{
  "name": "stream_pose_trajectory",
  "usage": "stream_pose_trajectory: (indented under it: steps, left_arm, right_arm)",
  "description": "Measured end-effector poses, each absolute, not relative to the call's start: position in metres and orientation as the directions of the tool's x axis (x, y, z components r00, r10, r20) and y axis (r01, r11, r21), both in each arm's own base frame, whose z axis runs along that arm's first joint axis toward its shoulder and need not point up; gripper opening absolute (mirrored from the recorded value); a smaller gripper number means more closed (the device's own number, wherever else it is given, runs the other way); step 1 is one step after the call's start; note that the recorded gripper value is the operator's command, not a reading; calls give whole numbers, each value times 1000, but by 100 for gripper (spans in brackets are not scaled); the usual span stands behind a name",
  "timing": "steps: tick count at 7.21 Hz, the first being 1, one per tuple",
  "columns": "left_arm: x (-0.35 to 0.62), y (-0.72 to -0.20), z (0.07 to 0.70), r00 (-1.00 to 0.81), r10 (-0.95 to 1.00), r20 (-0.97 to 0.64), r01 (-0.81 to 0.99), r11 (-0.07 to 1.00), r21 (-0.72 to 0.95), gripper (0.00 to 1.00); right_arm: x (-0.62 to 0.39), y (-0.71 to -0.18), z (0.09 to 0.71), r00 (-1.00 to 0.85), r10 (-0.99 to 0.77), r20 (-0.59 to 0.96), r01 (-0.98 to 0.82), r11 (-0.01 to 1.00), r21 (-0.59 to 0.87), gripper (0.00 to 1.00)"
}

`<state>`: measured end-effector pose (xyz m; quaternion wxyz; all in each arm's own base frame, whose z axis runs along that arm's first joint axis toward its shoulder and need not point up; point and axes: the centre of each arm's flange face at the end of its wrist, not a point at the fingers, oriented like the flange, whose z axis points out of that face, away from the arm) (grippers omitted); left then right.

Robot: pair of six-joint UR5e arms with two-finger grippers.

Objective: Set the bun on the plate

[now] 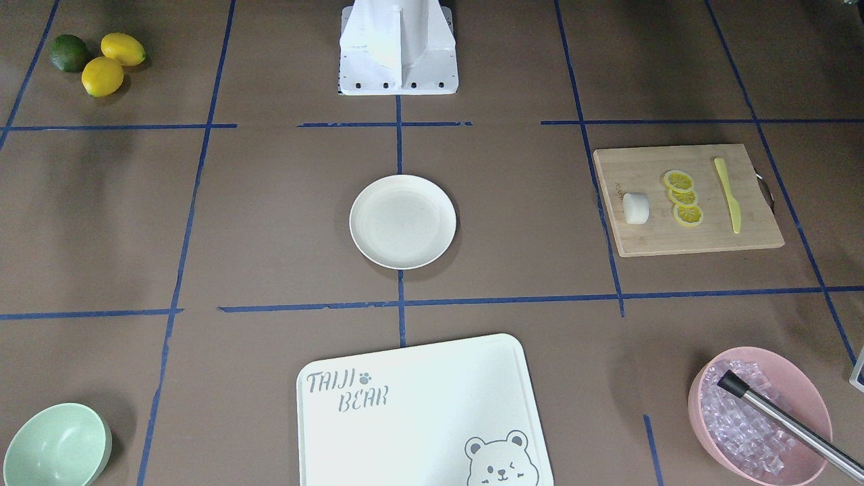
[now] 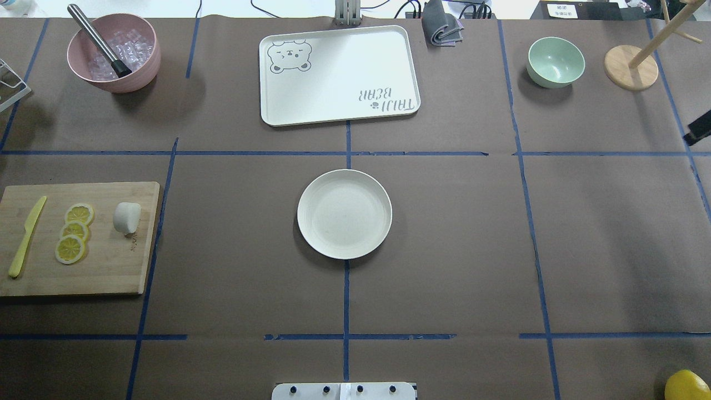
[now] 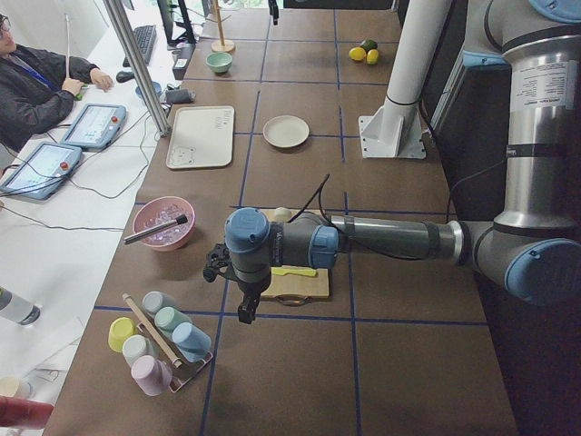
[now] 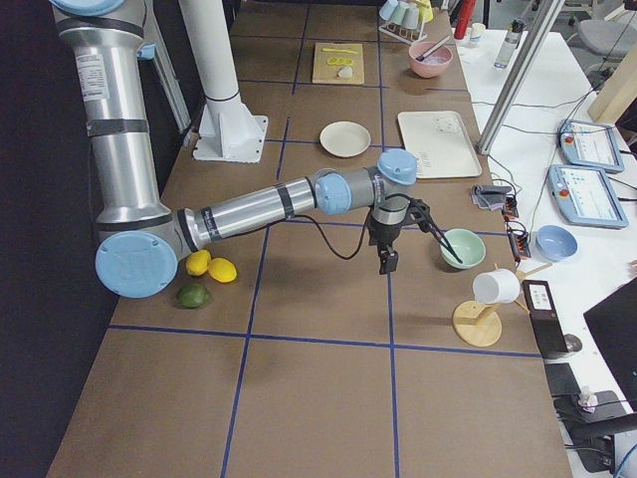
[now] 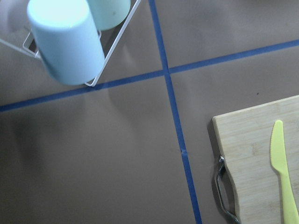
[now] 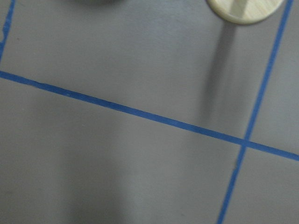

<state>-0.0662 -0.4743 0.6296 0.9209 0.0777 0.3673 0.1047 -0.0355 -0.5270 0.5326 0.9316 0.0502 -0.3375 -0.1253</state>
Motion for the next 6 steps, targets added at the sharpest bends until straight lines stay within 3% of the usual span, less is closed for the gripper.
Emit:
stream_pose_trajectory:
  steps: [4,6]
  left_arm:
    - [-57,-496,599,683,349,-641,-135,924,359,100]
    - [16,-500,562,630,356,-690,-146,927,345,100]
  right_arm:
    - [69,-448,619,747,-171,642,154,985,83,100]
    - [72,-441,626,748,-151,646,144,987,64,100]
